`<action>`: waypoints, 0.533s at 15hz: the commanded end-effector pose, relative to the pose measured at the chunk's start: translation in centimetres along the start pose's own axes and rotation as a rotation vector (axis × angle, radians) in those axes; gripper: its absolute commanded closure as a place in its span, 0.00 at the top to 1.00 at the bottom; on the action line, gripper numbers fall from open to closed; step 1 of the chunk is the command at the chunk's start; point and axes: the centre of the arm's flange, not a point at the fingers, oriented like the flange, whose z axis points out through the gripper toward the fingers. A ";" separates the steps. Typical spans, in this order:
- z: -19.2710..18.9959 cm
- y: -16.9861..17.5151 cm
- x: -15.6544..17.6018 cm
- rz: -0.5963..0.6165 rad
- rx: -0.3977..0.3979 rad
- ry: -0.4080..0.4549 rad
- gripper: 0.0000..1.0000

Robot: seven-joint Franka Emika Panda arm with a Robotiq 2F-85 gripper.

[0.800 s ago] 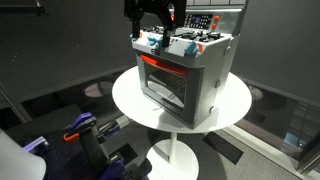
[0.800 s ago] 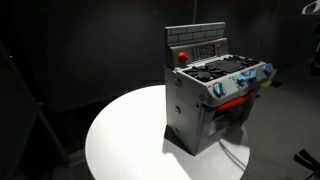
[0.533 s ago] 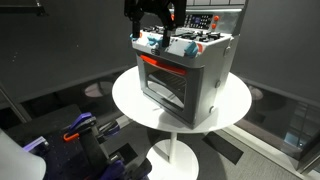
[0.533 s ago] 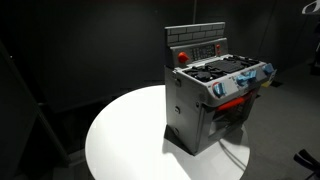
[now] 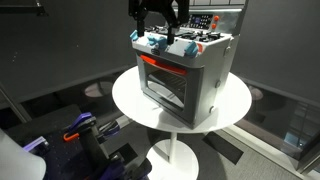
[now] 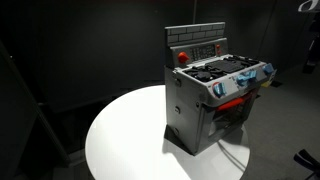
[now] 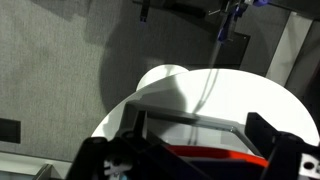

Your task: Press the top orange button on the right side of the stoves button display

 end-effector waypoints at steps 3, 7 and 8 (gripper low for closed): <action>-2.1 0.2 4.5 0.015 -0.073 0.098 1.00; -3.4 0.1 8.0 0.030 -0.131 0.176 1.00; -3.6 0.1 9.0 0.035 -0.154 0.196 1.00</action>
